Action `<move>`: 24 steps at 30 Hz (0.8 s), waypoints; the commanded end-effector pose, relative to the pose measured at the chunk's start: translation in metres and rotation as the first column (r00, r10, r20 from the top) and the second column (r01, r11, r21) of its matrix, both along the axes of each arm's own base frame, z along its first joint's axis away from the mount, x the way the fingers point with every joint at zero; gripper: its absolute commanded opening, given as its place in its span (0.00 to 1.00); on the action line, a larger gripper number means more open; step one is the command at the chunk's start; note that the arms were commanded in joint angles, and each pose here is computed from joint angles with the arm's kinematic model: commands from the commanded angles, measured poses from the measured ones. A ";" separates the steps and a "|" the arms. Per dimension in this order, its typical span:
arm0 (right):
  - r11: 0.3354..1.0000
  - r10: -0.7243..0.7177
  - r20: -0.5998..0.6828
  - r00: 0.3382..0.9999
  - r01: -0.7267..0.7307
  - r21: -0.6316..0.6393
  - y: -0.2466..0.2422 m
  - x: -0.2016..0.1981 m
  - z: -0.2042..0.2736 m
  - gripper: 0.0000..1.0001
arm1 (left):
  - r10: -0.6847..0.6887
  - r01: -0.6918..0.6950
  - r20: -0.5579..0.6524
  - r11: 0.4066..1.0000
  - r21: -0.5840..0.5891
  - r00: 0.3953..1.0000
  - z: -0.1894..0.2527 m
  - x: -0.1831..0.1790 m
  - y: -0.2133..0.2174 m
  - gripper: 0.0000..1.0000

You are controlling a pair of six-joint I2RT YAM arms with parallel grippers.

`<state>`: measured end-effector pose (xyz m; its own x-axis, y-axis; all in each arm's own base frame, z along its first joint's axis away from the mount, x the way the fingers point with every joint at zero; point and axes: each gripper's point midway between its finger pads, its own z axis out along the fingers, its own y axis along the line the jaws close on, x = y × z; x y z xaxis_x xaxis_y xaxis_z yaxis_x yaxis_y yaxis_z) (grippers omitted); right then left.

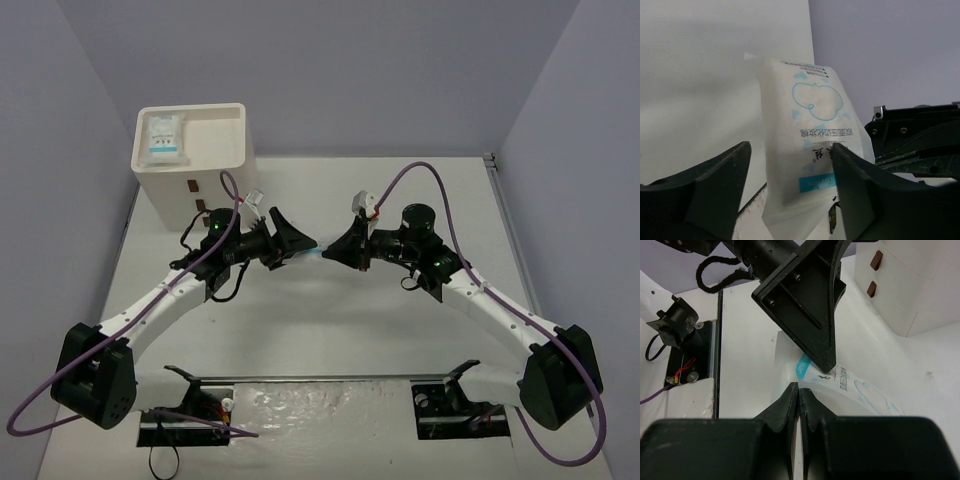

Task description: Organize the makeup

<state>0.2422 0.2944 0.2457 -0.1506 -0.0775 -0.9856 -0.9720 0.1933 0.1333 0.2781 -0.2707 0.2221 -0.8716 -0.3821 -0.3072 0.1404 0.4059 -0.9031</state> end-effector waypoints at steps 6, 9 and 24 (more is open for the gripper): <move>0.999 0.031 0.116 0.993 -0.036 0.038 0.009 0.005 0.025 0.00 | -0.025 0.054 0.180 0.986 -0.158 0.983 0.073 0.001 -0.014 0.27; 0.999 0.024 0.113 0.993 -0.027 0.028 0.009 0.007 0.021 0.00 | -0.004 0.036 0.186 0.985 -0.167 0.983 0.073 0.002 -0.012 0.05; 0.991 -0.113 -0.003 0.994 0.113 -0.076 -0.005 0.018 -0.002 0.80 | 0.096 -0.223 0.654 0.968 0.114 0.750 0.112 0.014 0.045 0.00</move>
